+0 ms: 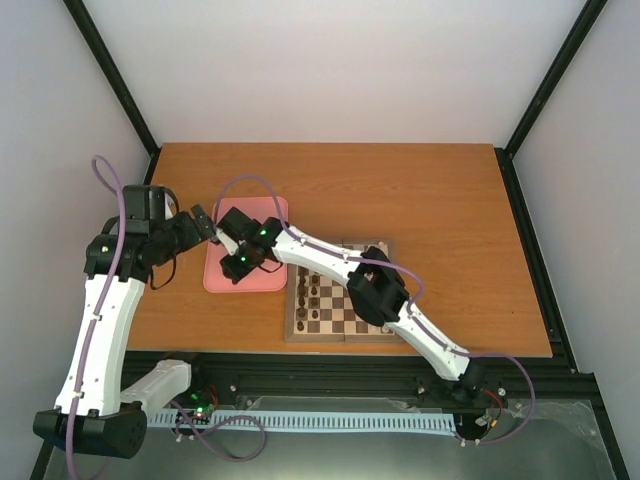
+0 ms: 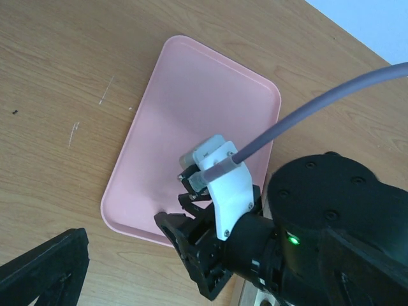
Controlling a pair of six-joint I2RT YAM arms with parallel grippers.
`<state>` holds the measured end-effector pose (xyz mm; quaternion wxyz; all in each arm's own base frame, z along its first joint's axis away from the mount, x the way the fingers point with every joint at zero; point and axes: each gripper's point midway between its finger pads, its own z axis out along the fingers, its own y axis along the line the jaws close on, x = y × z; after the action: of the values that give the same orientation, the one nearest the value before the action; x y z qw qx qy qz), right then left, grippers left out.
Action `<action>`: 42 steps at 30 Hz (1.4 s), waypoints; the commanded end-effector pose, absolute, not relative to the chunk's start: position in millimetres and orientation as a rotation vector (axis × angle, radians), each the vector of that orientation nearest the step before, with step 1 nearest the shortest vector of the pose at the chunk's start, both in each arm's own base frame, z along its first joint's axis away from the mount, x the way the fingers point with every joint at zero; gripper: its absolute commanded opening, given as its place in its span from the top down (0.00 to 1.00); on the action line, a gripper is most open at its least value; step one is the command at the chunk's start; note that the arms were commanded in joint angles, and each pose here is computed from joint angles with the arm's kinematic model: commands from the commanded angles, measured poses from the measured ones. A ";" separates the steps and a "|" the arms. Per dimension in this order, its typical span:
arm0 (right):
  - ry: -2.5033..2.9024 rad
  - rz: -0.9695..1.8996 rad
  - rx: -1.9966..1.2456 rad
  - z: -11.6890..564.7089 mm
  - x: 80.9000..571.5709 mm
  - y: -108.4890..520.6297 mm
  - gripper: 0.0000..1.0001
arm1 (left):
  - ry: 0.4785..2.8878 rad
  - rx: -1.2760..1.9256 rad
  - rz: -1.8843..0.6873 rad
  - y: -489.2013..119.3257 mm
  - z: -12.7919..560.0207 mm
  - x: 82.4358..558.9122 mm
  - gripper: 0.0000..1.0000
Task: Set up the chess pieces on the board
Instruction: Pick up the chess piece from the storage box.
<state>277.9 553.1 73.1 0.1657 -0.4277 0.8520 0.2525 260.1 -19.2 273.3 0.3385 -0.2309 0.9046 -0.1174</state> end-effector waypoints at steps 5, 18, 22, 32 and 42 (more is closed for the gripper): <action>2.459 0.751 -1.195 50.5 281.5 561.1 0.63 | 2.349 -0.609 -0.339 -21.6 277.8 257.3 0.00; 2.475 0.740 -1.197 47.6 281.4 558.5 0.80 | 2.363 -0.609 -0.352 -24.1 272.8 257.6 0.00; 2.483 0.719 -1.208 50.4 280.6 553.3 0.92 | 2.372 -0.613 -0.353 -24.4 268.8 256.8 0.00; 2.376 0.631 -1.115 135.6 303.4 519.7 0.96 | 2.356 -0.606 -0.311 -18.8 274.6 260.0 0.00; 2.446 0.505 -1.038 164.2 250.1 404.7 0.96 | 2.364 -0.602 -0.264 -14.4 269.6 271.9 0.00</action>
<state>269.5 444.5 172.2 0.2210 -0.3885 0.8704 0.2065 263.9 -18.4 259.8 0.3193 -0.2347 0.9117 -0.1084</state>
